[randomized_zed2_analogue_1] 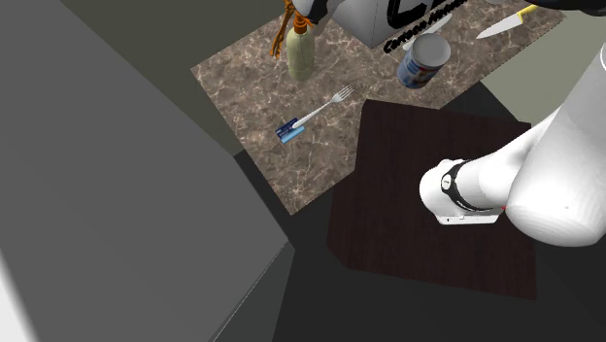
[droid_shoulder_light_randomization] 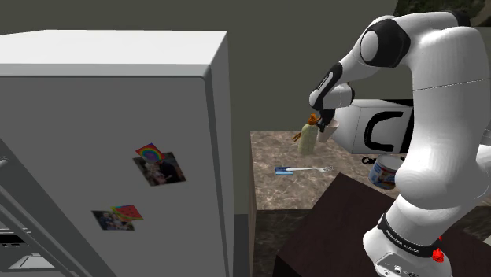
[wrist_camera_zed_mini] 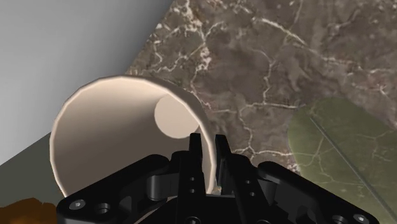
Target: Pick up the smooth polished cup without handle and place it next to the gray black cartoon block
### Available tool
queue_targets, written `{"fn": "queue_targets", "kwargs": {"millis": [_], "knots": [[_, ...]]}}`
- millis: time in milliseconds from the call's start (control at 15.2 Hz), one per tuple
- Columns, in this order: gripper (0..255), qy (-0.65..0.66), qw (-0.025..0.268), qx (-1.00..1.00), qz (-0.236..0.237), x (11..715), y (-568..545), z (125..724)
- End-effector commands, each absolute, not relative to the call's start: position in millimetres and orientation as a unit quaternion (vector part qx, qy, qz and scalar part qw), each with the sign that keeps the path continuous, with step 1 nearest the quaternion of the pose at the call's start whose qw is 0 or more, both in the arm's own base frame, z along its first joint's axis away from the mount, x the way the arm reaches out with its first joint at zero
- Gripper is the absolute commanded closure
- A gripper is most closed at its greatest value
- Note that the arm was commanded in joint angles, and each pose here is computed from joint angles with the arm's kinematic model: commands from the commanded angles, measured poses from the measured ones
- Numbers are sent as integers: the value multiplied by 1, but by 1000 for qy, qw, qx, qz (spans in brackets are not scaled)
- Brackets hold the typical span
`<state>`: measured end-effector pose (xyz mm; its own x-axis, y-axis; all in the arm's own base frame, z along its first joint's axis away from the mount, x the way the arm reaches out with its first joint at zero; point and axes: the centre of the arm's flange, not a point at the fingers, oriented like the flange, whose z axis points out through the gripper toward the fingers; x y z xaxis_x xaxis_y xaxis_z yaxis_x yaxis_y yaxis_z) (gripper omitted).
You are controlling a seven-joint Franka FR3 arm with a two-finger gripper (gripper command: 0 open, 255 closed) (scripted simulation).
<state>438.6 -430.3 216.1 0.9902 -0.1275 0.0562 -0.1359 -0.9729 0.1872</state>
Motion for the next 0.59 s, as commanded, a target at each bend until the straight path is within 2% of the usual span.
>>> {"fn": "queue_targets", "kwargs": {"millis": [0,66,396,528], "knots": [[255,-66,96,993,22,439,-430,216],[0,-66,96,993,22,439,-430,216],[0,-66,96,993,22,439,-430,216],[0,-66,96,993,22,438,-425,242]]}}
